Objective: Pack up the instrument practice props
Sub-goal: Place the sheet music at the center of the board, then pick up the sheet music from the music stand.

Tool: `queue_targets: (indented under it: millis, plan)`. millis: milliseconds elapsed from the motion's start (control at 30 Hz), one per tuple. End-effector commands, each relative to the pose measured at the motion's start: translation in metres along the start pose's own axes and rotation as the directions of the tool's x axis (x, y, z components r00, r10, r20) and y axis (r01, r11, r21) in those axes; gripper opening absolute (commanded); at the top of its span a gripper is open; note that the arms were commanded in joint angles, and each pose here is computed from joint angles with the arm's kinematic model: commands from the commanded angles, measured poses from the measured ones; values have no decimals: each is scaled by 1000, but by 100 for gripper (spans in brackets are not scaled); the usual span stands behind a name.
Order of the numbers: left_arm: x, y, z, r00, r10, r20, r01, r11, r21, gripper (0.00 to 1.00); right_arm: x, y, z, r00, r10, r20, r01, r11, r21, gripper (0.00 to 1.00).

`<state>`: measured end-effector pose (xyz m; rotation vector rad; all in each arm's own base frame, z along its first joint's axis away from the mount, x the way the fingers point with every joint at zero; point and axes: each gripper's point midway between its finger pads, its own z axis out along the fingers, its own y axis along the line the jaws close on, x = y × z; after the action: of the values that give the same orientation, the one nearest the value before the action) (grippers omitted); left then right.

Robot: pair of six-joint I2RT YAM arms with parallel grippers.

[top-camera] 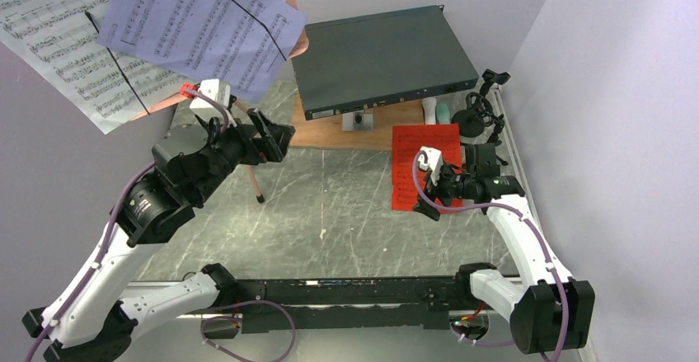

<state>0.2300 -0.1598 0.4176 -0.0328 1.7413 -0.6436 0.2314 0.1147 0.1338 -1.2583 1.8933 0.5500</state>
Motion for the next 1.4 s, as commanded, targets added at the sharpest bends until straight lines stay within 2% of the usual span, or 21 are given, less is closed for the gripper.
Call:
queue_targets:
  millis: [0,200,367,567,767,967,1100,1200,1367]
  plan:
    - [-32,8,2,991,-57,123,64,996,-59,100,-10,4,-2,998,-37,46,38,999,-27,93]
    - [-11,54,28,998,30,51,-15,965,-261,99,-10,5,-2,998,-43,46,44,999,-26,93]
    - [-14,99,46,994,-6,107,35,963,-266,100,-9,5,-2,998,-43,44,44,999,-29,93]
    - [-30,87,65,973,-46,227,39,999,38,99,-7,6,-2,998,-42,38,43,999,-31,93]
    - [-32,63,58,965,-13,262,-40,980,195,97,-5,6,-1,999,-41,32,43,999,-34,93]
    - [-25,62,41,962,22,274,-77,979,189,97,-3,6,1,999,-35,24,37,998,-45,93]
    - [-36,70,35,938,38,344,-87,988,129,98,-4,7,1,999,-35,30,36,998,-51,93]
    - [-46,77,44,939,21,343,-55,995,88,98,-4,8,1,999,-34,30,36,998,-53,93]
    - [-59,58,54,935,-47,350,-26,979,201,92,-4,8,0,999,-38,30,39,998,-45,92]
